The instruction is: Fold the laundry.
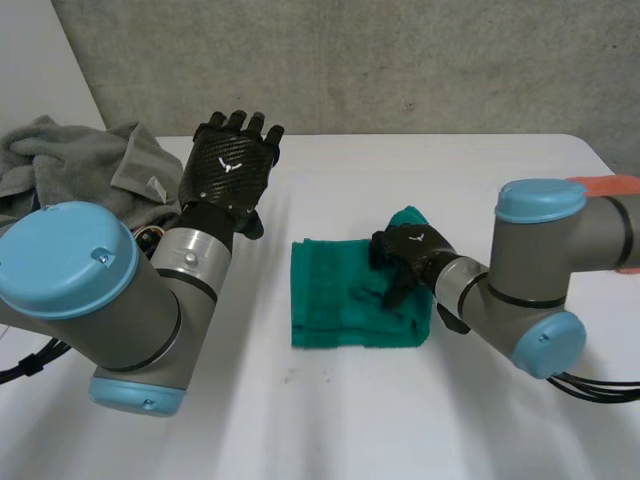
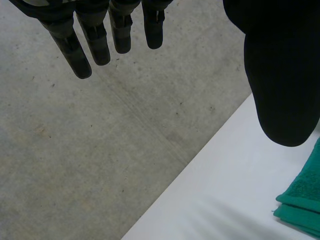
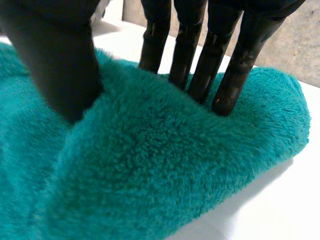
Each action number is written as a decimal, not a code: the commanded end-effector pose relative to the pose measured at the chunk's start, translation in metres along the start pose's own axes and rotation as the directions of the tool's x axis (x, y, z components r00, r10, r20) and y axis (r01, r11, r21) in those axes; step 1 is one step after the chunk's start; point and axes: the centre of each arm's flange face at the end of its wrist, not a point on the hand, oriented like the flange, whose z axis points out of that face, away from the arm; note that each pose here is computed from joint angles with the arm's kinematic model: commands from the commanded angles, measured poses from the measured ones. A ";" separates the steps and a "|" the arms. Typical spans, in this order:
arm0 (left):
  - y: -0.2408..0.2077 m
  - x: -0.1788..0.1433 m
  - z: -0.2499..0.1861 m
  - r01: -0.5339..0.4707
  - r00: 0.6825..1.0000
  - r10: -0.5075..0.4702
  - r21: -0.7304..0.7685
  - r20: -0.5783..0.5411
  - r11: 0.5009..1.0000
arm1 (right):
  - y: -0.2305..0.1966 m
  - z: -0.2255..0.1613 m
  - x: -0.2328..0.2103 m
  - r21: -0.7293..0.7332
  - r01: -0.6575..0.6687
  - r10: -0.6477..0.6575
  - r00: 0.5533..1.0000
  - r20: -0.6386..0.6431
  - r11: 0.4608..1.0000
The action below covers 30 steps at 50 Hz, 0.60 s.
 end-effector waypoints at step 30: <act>-0.002 -0.027 0.012 0.055 0.993 -0.055 0.008 0.105 0.998 | -0.080 -0.040 -0.045 0.270 0.068 -0.082 0.996 0.043 0.961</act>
